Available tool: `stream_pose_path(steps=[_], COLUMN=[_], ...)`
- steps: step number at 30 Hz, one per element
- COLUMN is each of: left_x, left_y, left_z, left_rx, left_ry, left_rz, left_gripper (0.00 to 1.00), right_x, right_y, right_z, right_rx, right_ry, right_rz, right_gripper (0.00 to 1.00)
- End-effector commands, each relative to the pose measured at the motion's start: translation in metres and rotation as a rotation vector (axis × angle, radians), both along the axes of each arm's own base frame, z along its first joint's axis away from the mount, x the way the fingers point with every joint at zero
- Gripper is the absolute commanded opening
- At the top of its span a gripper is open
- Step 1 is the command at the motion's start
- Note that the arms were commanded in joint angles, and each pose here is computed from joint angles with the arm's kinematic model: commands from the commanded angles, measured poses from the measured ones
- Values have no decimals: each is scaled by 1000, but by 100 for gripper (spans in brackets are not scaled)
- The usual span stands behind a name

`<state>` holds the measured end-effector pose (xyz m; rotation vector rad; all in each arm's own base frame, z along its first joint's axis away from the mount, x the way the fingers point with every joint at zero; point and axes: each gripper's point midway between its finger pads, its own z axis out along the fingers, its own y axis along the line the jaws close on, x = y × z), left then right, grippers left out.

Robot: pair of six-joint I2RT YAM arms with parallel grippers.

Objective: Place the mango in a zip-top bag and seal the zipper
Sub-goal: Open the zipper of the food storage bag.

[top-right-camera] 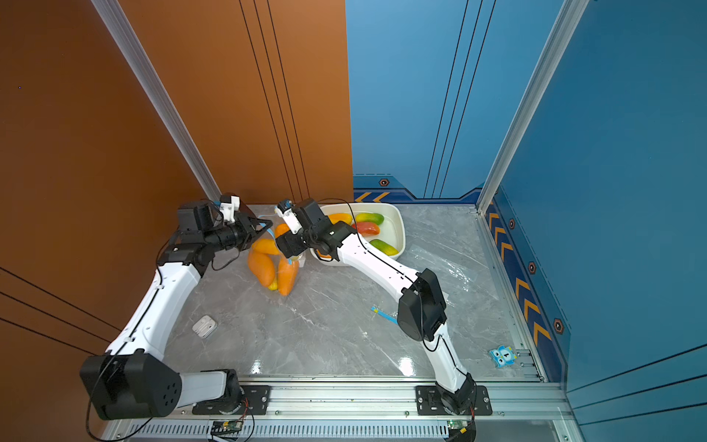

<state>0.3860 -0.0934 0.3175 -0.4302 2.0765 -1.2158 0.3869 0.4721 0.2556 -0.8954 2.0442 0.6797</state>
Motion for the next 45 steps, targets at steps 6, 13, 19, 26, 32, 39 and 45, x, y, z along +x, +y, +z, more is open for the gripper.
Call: stream_pose_path(steps=[6, 13, 19, 26, 32, 39, 45], left_x=[-9, -11, -13, -16, -16, -16, -16], left_y=[-3, 0, 0, 0, 0, 6, 27], left_z=[27, 35, 37, 38, 32, 32, 31], left_rx=[-18, -23, -22, -14, -12, -10, -14], left_ry=[-69, -84, -89, -101, -89, -91, -87], left_rz=[-28, -20, -17, -12, -13, 1, 60], left_gripper=[0, 0, 0, 0, 0, 0, 0], right_x=[-19, -28, -1, -4, 3, 8, 1], right_y=[-29, -61, -96, -61, -51, -49, -53], right_z=[69, 79, 41, 17, 19, 30, 63], right_rx=[115, 219, 157, 217, 227, 223, 211], right_ry=[-25, -17, 53, 254, 259, 244, 204], right_rz=[-51, -155, -331, -188, -189, -189, -154], right_gripper=[64, 73, 79, 75, 63, 19, 0])
